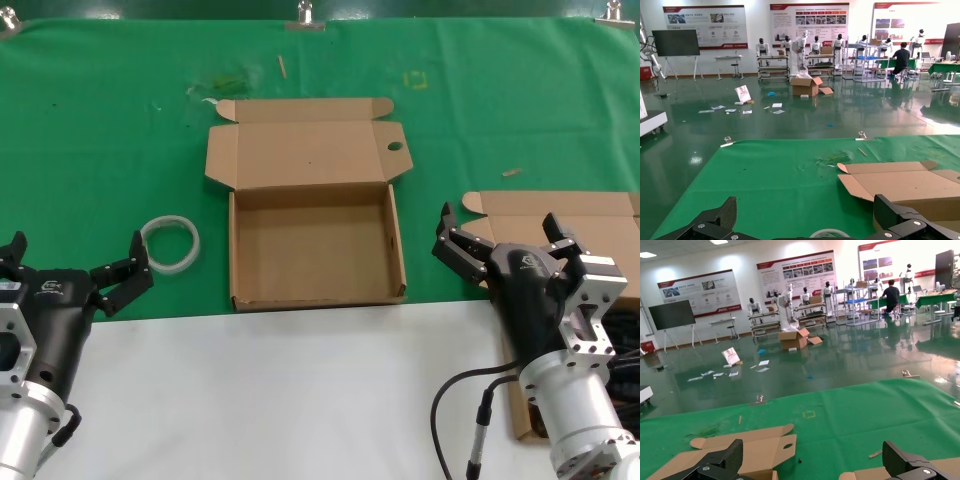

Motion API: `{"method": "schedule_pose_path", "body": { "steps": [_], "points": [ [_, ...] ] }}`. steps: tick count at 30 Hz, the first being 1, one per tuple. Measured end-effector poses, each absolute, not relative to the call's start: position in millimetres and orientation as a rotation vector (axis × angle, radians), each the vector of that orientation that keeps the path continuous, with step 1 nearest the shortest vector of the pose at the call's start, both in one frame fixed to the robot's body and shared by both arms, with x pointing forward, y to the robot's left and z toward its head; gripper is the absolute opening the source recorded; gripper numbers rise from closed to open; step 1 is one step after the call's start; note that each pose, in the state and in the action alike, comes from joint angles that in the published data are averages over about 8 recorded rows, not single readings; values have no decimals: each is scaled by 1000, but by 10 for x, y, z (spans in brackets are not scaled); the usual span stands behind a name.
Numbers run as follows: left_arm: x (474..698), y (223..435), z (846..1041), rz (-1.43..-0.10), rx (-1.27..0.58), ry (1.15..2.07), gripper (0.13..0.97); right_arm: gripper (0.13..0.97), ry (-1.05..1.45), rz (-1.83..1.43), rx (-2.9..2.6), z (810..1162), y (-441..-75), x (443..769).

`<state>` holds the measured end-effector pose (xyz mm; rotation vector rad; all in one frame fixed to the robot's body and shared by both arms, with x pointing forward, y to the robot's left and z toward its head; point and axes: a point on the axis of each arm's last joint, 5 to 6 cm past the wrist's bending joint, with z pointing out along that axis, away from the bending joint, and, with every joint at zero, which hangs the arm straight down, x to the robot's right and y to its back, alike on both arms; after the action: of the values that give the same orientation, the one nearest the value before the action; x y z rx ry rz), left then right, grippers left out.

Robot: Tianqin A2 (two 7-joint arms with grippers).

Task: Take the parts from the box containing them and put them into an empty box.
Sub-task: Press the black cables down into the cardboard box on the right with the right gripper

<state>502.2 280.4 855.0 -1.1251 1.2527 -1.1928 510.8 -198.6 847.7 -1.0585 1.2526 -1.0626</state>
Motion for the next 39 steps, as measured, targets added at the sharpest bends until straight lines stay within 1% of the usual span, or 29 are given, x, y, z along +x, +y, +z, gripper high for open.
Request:
{"method": "schedule_pose_path", "body": {
  "steps": [24,28,35,39],
  "points": [
    [5022,2804,8550,-1193,-1125,1253,966,966,1261,-1069,-1070,8449,-1975,5083],
    [5022,2804,8550,-1193,-1125,1253,966,966,1281,-1086,-1090,8417,-1901,5028],
    [5022,2804,8550,-1193,-1125,1253,966,966,1352,-1145,-1152,8450,-1667,4897],
    [5022,2804,8550,-1193,-1125,1253,966,966,1387,-1214,-1232,8480,-1625,4829]
  ]
}}
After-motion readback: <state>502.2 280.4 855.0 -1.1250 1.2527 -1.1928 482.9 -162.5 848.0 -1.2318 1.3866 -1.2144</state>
